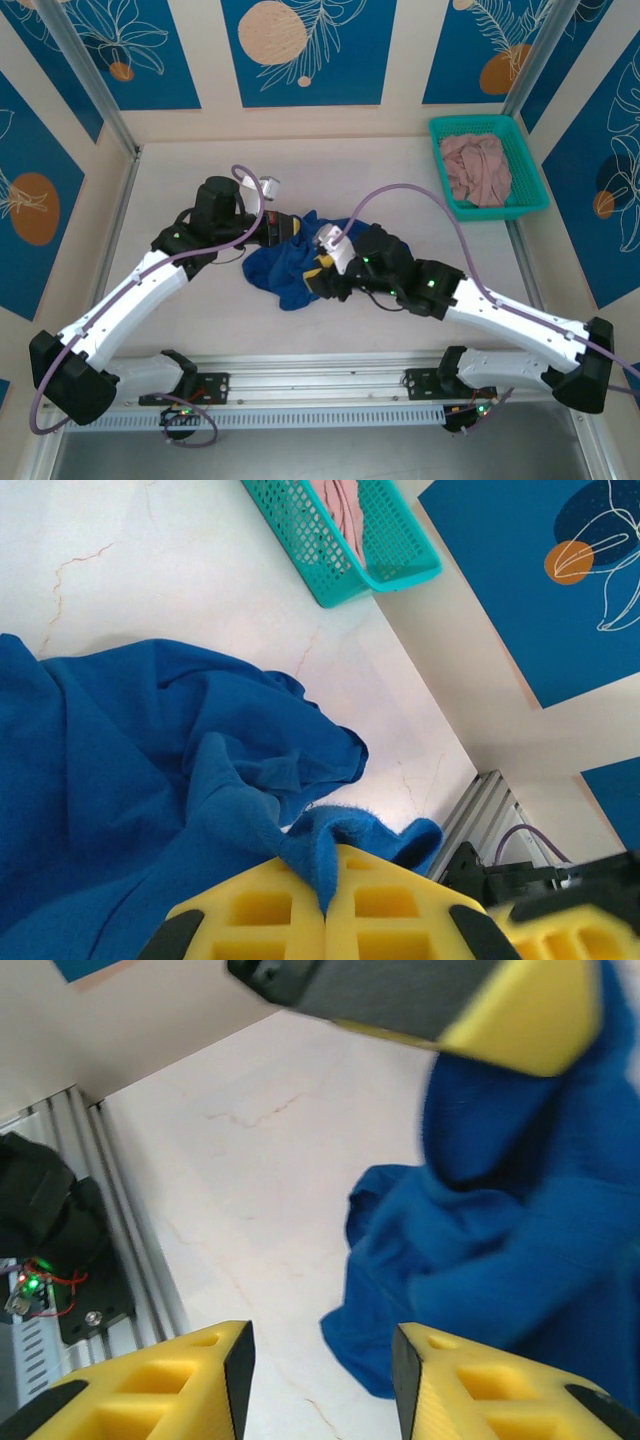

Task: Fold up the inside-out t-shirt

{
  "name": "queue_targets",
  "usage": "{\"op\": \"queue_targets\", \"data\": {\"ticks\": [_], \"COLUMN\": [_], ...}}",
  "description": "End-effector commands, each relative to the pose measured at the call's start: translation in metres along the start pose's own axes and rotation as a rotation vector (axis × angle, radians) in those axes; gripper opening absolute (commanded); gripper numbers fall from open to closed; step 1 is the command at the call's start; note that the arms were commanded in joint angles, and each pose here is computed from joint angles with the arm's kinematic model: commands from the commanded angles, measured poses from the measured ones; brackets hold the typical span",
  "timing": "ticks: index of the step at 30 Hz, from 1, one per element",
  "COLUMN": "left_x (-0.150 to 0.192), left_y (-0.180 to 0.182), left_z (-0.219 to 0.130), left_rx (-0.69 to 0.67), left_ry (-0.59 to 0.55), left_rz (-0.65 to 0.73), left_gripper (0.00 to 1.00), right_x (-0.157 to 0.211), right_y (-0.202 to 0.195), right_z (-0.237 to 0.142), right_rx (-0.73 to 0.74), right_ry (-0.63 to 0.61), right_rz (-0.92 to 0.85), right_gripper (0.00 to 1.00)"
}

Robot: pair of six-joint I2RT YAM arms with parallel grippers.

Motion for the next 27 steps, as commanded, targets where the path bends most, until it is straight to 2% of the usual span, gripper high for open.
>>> {"op": "queue_targets", "data": {"ticks": [1,5,10,21,23,27], "left_x": [-0.011,-0.009,-0.008,-0.008,-0.008,-0.010], "left_y": [-0.006,-0.008,-0.012,-0.012,-0.013,-0.010], "left_z": [-0.007,-0.007,-0.009,-0.004,-0.004,-0.008], "left_rx": [0.005,0.020,0.040,0.069,0.069,0.039], "left_ry": [-0.031,-0.021,-0.014,0.005,0.002,-0.025], "left_rz": [0.011,0.009,0.017,0.012,0.012,0.009], "left_gripper": [0.00,0.00,0.00,0.00,0.00,0.00], "right_x": [-0.015,-0.013,-0.003,-0.005,-0.005,0.000], "right_y": [0.001,-0.027,-0.064,-0.074,-0.075,-0.079], "right_z": [0.016,0.032,0.034,0.045,0.048,0.045], "right_rx": [-0.011,0.087,0.191,0.096,0.096,0.118], "right_ry": [-0.027,0.015,0.046,0.012,0.018,0.025], "right_rz": [-0.018,0.070,0.224,0.266,0.267,0.268], "right_gripper": [0.42,0.41,0.37,0.38,0.32,0.07]}}
Point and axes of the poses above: each hand's point on the last joint's axis, 136 mm out from that joint toward the fingers, its own z axis out along the fingers, its own y axis along the line the jaws close on, x = y × z, the point moved 5 cm from there along -z, back along the fingers, and after that the axes turned 1 degree about -z, right-handed, at the moved point
